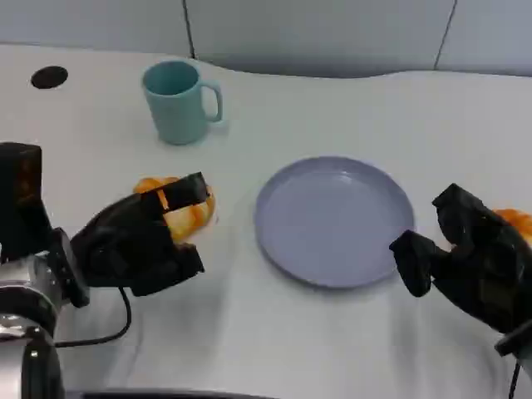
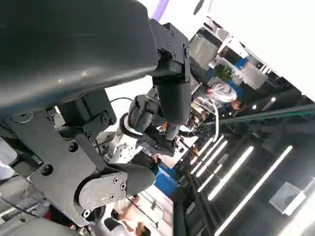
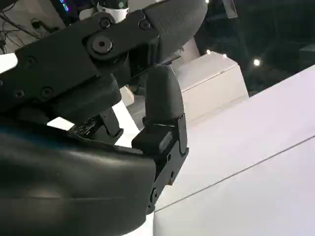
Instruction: Grasp the bread from the table and place it into the plate.
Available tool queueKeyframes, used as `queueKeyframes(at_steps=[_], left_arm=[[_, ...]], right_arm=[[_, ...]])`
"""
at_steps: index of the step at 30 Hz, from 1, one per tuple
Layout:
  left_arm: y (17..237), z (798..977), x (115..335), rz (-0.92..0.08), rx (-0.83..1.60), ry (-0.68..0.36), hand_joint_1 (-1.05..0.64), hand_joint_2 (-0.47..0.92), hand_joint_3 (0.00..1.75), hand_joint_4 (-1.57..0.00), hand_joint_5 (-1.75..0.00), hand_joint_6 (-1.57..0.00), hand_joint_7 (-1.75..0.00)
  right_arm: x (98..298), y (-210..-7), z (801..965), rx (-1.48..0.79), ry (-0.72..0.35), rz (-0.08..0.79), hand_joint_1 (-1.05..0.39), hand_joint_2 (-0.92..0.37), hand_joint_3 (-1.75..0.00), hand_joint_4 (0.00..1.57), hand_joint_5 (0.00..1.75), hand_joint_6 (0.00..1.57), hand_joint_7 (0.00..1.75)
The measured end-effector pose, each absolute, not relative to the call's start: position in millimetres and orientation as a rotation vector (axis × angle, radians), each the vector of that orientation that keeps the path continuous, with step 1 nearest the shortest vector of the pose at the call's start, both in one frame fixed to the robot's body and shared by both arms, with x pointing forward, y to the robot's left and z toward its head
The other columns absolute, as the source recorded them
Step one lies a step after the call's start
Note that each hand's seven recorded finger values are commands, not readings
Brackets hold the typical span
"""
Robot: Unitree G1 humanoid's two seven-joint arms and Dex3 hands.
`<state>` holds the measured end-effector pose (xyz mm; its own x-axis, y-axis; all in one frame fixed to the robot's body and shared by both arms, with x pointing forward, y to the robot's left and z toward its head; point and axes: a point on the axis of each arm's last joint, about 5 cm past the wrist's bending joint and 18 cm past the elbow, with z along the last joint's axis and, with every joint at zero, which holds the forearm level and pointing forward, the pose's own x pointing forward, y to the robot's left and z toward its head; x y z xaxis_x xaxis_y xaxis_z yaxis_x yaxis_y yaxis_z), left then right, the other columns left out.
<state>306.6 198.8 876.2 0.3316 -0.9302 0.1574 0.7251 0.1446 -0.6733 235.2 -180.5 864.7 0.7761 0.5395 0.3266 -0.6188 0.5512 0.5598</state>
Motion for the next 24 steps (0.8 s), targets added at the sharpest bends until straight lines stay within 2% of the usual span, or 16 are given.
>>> queueKeyframes(at_steps=[12, 24], left_arm=[[198.5, 876.0, 306.5, -1.224, -0.752, 0.332, -0.24, 0.29, 0.93, -1.36, -1.75, -0.92, -1.75], [198.4, 876.0, 306.5, -1.223, -0.753, 0.327, -0.25, 0.29, 0.92, -1.39, -1.75, -0.97, -1.75]], right_arm=[[235.2, -180.4, 864.6, 0.711, -0.117, 0.683, -0.44, -0.83, 0.00, 0.88, 1.75, 0.67, 1.75], [235.2, -180.4, 864.6, 0.712, -0.115, 0.682, -0.44, -0.83, 0.00, 0.87, 1.75, 0.66, 1.75]])
